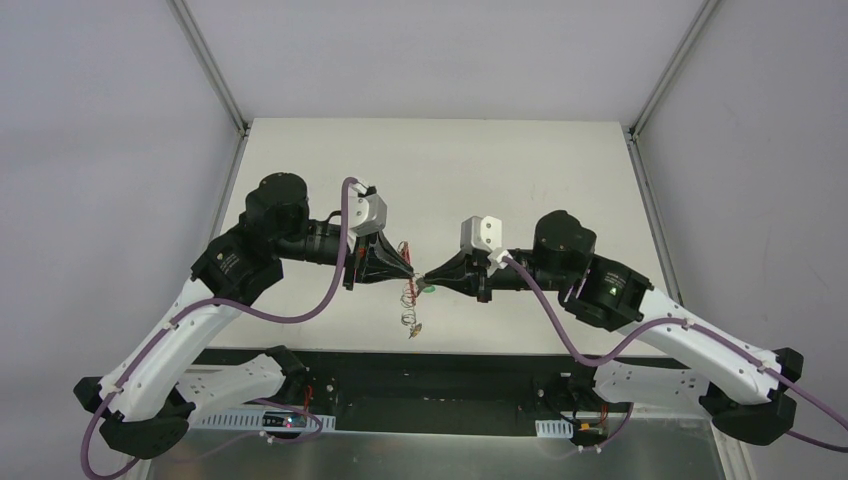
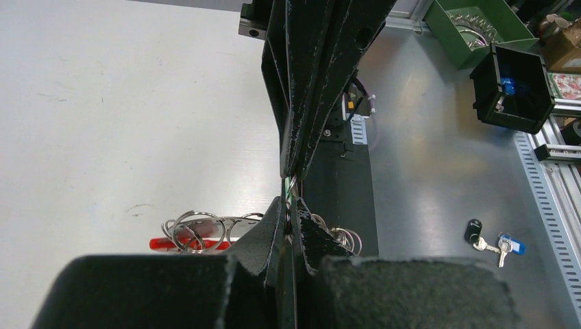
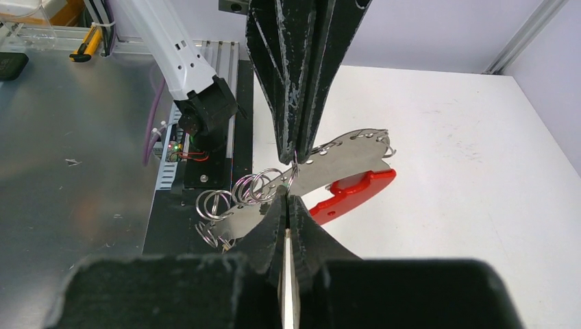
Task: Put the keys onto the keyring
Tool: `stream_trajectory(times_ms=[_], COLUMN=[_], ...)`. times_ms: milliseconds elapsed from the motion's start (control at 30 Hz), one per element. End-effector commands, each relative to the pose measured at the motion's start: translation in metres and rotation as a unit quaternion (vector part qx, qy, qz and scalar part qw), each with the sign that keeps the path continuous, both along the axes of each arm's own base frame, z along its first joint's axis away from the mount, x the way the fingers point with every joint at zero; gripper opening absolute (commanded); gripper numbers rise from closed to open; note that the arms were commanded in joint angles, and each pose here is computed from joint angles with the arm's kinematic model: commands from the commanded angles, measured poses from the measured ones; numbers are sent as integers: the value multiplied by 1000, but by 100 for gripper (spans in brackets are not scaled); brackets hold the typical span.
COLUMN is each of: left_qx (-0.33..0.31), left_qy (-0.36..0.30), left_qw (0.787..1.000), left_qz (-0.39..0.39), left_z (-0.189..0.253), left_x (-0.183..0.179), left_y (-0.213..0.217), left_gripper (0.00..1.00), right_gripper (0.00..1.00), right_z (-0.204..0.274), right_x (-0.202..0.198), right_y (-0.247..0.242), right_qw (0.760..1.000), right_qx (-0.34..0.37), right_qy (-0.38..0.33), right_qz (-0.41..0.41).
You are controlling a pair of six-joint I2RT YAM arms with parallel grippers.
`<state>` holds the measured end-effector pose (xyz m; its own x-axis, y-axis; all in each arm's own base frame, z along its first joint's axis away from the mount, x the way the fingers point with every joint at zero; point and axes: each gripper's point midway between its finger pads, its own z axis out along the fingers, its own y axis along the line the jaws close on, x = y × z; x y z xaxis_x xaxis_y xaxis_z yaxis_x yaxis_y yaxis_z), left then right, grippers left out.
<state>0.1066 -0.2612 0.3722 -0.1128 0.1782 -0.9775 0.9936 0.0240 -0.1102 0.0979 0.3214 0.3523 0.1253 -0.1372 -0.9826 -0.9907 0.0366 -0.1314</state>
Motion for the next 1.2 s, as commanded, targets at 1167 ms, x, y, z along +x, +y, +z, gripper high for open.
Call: stream_trajectory(times_ms=[1167], left_qx=[-14], left_qy=[-26], left_qw=[999], left_qz=[19], left_z=[-4], left_x=[7], left_y=[-1], left_gripper=[18], right_gripper=[0], right_z=[27], right_x=[-6], right_y=[-8], right_qw=[1000], right_qx=[8], right_qy=[-22], right_qz=[-5])
